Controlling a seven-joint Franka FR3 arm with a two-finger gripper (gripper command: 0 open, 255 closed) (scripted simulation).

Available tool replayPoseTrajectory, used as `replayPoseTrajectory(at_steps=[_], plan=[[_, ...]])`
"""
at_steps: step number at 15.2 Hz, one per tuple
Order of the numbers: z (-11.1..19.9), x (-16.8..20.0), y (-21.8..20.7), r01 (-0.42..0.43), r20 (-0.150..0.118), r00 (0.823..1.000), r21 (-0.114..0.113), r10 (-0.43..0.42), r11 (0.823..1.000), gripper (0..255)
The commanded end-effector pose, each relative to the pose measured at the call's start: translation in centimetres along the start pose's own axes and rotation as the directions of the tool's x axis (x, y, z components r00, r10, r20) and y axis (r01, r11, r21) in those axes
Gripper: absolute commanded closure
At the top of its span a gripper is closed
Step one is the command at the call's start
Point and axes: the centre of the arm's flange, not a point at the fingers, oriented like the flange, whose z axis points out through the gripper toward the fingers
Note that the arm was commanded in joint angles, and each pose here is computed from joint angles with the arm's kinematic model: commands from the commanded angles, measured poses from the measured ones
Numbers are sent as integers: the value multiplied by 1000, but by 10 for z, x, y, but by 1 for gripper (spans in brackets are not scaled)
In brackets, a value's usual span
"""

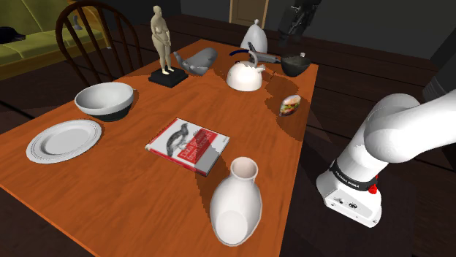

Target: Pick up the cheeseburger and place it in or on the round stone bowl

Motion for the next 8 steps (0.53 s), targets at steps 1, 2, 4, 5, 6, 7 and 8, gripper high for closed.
replayPoseTrajectory(at_steps=[1,2,4,5,6,7,8], plan=[[0,0,0,0,0,1000,0,0,1000,0],[11,-5,6,55,5,998,6,-55,998,0],[32,-14,18,163,15,986,18,-163,986,0],[43,-18,24,217,19,976,24,-217,976,0],[54,-21,31,270,23,963,31,-270,962,0],[65,-25,38,322,26,946,38,-323,946,0],[76,-28,44,373,29,927,45,-374,927,0]])
